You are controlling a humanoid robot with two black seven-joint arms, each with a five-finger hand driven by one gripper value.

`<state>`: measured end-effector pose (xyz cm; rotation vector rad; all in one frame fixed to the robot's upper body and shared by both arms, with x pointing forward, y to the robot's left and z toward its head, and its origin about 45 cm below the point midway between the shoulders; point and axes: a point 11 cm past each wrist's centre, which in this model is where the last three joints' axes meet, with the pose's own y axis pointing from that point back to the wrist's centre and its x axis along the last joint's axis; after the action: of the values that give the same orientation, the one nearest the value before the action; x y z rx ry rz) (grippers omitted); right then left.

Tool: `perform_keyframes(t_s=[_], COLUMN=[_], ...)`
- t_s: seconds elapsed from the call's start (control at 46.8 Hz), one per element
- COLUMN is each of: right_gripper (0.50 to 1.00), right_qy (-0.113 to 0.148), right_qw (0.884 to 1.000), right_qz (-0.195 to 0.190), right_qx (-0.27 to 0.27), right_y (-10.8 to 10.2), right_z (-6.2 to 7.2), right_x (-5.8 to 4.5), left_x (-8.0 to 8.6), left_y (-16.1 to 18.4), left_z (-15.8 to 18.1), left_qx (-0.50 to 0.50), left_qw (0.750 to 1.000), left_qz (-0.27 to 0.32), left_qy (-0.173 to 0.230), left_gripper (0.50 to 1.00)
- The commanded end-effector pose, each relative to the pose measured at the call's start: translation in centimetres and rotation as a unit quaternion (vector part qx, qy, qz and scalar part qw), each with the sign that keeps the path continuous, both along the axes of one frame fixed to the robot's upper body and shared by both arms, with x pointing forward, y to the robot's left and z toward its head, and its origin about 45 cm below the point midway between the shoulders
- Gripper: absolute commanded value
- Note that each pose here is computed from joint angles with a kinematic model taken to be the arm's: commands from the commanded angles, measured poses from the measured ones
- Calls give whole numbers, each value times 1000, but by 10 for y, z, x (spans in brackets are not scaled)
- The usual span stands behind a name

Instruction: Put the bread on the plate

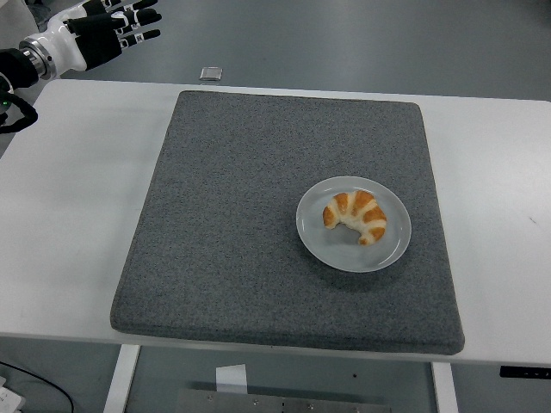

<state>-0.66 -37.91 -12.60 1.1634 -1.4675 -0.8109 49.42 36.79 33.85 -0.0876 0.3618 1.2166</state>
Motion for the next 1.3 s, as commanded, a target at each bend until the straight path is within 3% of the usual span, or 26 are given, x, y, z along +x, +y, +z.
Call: perform_keyframes(t_s=[0.0, 0.812, 1.282], right_gripper=[932, 932, 932], right_qy=[0, -1, -2], right_qw=[1000, 1000, 1000], right_qz=[0, -3, -3], right_qx=[0, 1, 1], right_y=[0, 0, 0], right_z=[0, 0, 0], right_x=[0, 1, 1], left_x=[0, -1, 2], left_y=[1, 19, -9], left_z=[0, -13, -44], left_qx=[-1, -52, -70], left_qw=[1000, 998, 996], left_qz=[1, 41, 27], left_qy=[-1, 11, 37], left_gripper=[1000, 1000, 1000])
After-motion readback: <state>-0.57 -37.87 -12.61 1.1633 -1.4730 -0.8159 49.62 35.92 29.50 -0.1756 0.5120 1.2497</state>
